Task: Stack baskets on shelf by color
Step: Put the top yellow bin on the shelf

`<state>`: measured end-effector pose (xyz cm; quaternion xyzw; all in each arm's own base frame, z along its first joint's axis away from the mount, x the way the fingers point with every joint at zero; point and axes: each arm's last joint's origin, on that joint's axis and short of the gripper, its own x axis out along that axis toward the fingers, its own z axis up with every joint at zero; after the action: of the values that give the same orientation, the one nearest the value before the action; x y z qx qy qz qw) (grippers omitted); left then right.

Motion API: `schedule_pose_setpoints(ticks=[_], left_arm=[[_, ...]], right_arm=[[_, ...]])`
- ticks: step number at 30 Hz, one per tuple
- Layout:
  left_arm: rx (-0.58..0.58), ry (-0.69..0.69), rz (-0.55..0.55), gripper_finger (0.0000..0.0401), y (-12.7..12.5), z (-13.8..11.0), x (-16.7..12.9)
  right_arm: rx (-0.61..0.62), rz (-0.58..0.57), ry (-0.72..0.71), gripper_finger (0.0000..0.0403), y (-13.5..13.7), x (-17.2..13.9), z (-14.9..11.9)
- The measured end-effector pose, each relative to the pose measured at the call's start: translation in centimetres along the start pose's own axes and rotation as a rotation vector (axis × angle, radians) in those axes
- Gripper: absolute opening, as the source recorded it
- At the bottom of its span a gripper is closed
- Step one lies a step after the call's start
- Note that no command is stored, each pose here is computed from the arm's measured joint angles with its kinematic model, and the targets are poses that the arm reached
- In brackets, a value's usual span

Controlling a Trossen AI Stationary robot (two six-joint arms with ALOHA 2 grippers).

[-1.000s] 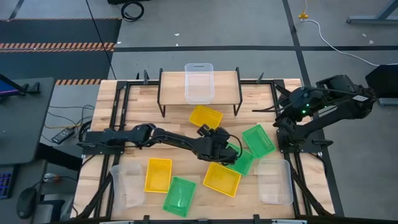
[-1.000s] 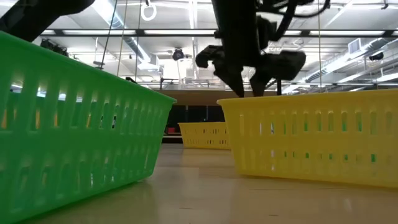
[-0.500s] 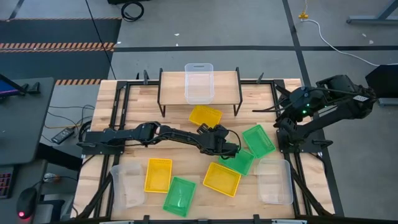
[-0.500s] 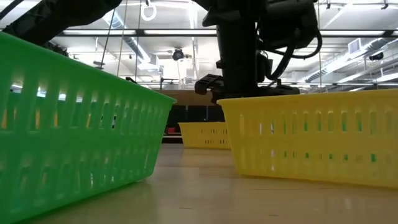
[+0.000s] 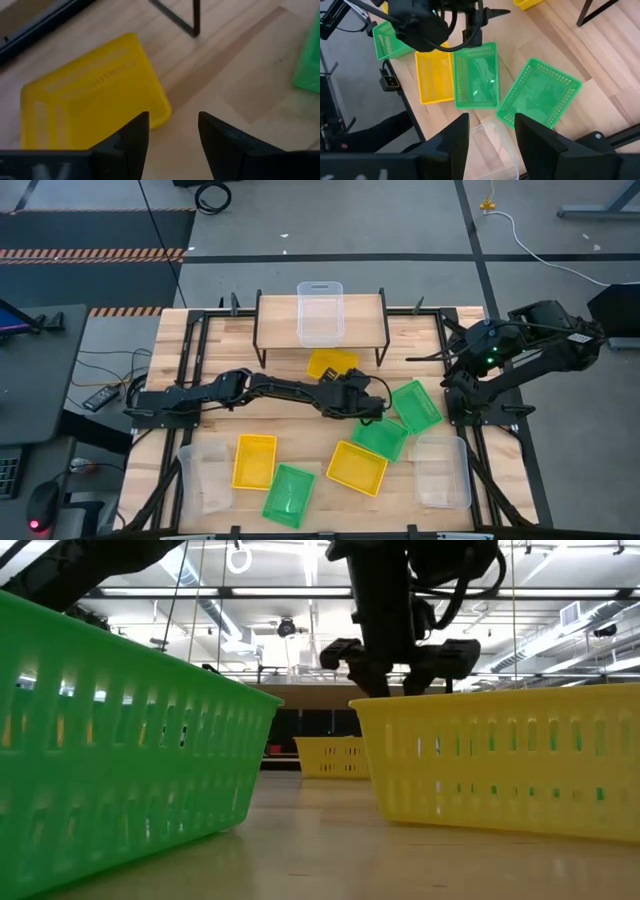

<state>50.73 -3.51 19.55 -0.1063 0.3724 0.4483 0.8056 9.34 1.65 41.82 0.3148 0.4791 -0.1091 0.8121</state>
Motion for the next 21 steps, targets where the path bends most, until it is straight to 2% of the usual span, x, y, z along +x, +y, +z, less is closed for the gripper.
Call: schedule_pose_setpoints(ticks=[8, 14, 21], left_arm=[[-0.010, -0.031, -0.001, 0.0178, 0.3, 0.8, 0.3], [-0.039, -0.031, 0.024, 0.0178, 0.8, 1.4, 2.4], [-0.005, 0.054, -0.001, 0.0176, 0.9, 0.8, 3.9]], right_arm=[[0.000, 0.001, 0.001, 0.0164, 0.0, 0.0, 0.0], [0.000, 0.008, 0.008, 0.0164, 0.0, 0.0, 0.0], [0.001, 0.041, 0.043, 0.0164, 0.1, 0.0, -0.1]])
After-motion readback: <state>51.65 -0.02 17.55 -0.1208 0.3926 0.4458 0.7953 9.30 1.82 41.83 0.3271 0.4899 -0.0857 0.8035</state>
